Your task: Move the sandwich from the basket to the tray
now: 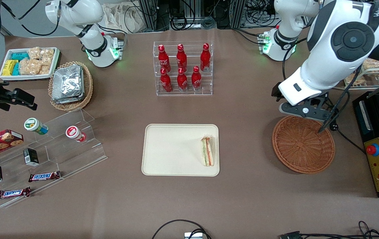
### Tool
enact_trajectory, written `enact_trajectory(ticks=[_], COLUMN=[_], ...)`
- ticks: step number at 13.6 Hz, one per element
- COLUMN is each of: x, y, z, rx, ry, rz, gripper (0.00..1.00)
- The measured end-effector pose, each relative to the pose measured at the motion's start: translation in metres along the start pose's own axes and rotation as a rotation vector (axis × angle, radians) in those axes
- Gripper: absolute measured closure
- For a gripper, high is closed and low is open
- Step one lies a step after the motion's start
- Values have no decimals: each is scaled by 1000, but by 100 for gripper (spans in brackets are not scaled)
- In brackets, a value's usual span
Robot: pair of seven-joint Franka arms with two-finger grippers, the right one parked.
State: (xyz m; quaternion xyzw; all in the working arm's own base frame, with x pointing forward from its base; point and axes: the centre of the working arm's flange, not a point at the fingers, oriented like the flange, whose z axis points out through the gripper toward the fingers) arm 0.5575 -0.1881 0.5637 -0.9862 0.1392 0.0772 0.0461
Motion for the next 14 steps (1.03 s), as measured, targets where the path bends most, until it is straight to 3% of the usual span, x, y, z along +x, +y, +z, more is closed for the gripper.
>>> enact_trajectory(ticks=[2, 6, 10, 14], x=[10, 19, -4, -9], y=[-22, -83, -119, -122], z=[17, 63, 83, 67], rx=[-5, -23, -54, -50], ry=[-31, -131, -141, -109], rz=[-32, -115, -186, -194], gripper=[0, 0, 0, 0])
